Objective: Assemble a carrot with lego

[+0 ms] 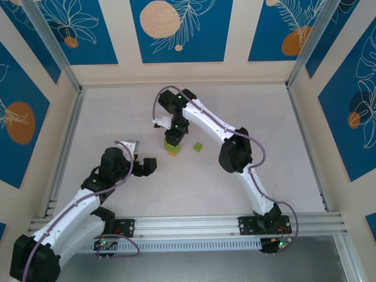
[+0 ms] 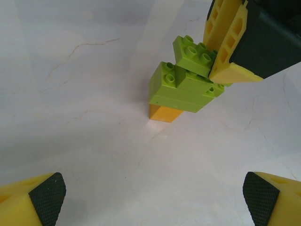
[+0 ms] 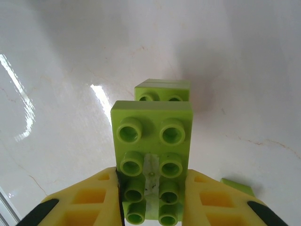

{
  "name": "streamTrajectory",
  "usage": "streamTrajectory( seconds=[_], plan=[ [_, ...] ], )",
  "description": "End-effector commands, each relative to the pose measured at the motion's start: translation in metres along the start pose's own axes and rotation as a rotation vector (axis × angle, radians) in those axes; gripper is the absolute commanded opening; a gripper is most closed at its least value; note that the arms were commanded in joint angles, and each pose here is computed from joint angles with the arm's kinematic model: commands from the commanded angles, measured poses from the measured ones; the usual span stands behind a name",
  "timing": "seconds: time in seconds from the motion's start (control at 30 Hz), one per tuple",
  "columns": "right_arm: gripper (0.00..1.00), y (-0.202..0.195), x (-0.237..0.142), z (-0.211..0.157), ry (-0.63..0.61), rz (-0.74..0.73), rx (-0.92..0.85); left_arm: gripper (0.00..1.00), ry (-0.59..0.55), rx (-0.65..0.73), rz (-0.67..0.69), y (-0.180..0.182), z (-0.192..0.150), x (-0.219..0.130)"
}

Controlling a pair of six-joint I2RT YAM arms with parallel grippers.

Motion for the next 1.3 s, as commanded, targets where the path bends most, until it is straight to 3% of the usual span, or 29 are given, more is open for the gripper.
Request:
streamTrajectory(
  seconds=[0.0, 0.43, 0.7, 1.27],
  plan=[
    [0.28, 0.007, 0.007, -0.004, 0.044, 0.025, -0.023, 0.99, -0.033, 0.031, -0.022, -0.005, 0.011, -0.002],
    [0.28, 0.009, 0.032, -0.007, 0.135, -0.079, -0.077, 0.99, -0.034, 0.035, -0.021, -0.005, 0.010, -0.002],
    [0.29, 0.008, 0.024, 0.003, 0.072, -0.145, -0.129, 0.99, -0.027, 0.035, -0.021, -0.005, 0.010, -0.001],
    [0.33, 0.018, 0.021, 0.012, 0.038, -0.134, -0.173, 0.99, -0.028, 0.038, -0.021, -0.006, 0.010, -0.001]
  ],
)
Point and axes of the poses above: each hand's point on the last joint's axis, 136 mm out from that joint toward the fingers, its own x axis out along the fingers, its own y axis along the line the jaws close on, z = x × y, the point moved 10 cm from there along -x, back along the fingers, and after that the axes turned 10 degrees about x, right-handed, at the moved point
